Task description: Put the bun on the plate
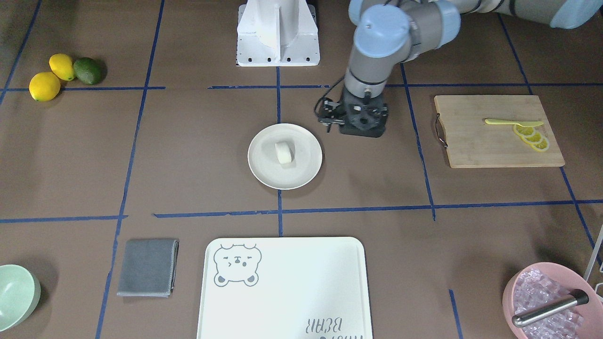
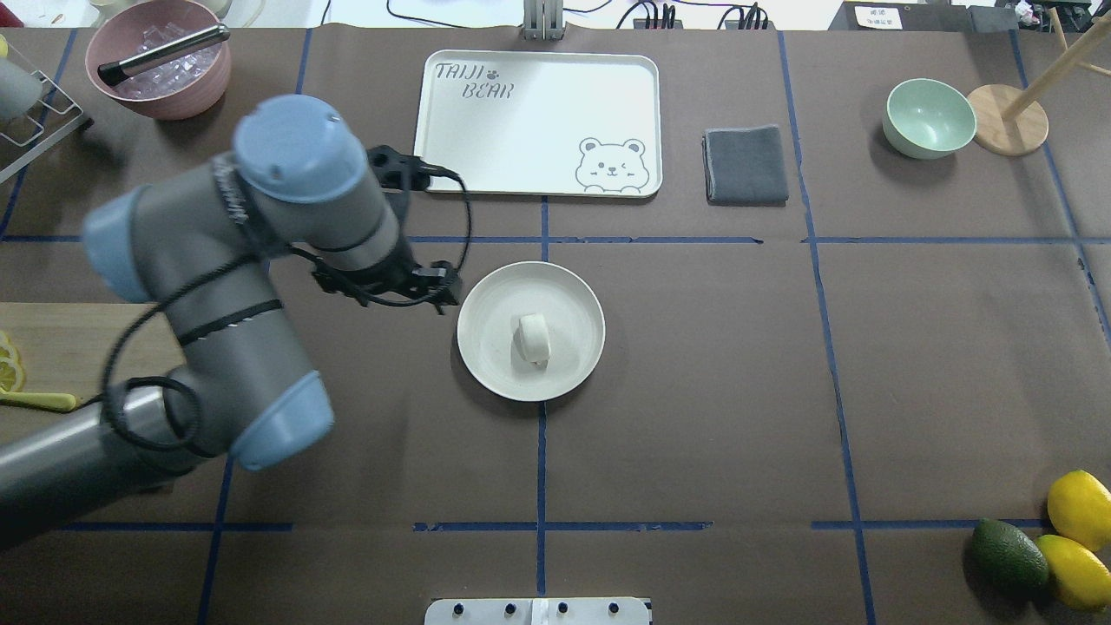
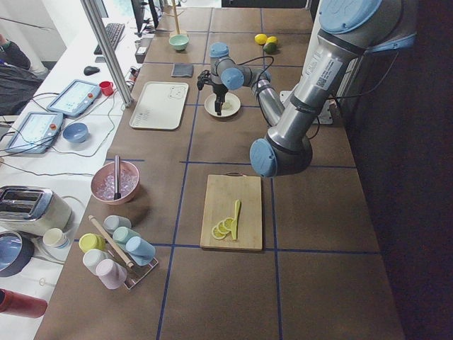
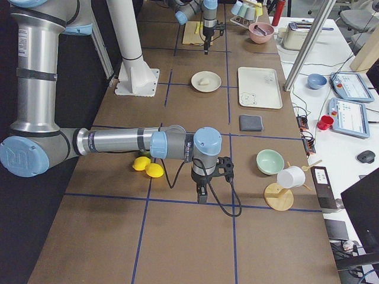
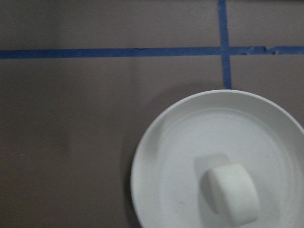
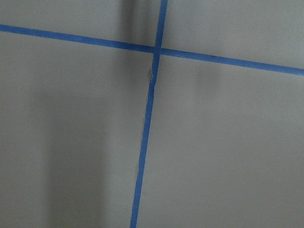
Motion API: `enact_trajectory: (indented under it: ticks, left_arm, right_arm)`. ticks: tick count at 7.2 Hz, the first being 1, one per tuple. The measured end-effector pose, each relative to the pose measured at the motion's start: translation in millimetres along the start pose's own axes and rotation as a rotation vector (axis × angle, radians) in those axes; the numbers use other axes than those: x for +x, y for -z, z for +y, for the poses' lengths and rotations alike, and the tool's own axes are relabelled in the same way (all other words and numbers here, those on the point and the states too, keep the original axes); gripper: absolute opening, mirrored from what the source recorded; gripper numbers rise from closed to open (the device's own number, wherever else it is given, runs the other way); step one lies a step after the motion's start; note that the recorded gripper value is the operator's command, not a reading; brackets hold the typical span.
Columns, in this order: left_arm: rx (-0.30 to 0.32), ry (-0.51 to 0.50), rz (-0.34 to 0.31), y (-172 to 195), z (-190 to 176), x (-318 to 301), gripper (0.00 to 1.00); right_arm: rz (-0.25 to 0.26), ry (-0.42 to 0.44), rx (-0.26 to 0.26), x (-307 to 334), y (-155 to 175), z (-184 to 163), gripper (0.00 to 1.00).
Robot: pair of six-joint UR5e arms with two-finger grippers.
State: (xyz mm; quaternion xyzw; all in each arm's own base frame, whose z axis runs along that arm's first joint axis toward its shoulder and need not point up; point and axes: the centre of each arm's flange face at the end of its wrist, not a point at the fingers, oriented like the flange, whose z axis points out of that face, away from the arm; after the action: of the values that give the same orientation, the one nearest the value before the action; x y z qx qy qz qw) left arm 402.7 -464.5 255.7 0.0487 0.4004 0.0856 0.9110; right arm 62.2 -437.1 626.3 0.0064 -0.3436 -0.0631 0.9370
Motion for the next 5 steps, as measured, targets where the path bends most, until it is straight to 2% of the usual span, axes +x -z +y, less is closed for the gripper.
enact_trajectory:
  ticks: [3, 4, 5]
  left_arm:
    - [-0.029, -0.198, -0.047, 55, 3, -246, 1.00]
    - [-0.036, -0.216, -0.056, 69, 5, -334, 1.00]
    - [-0.044, -0.171, -0.059, 78, 16, -417, 1.00]
  right_arm:
    - [-0.001, 0.000, 0.000, 0, 0, 0, 1.00]
    - [0.000, 0.000, 0.000, 0, 0, 0, 1.00]
    - [0.000, 0.000, 0.000, 0, 0, 0, 1.00]
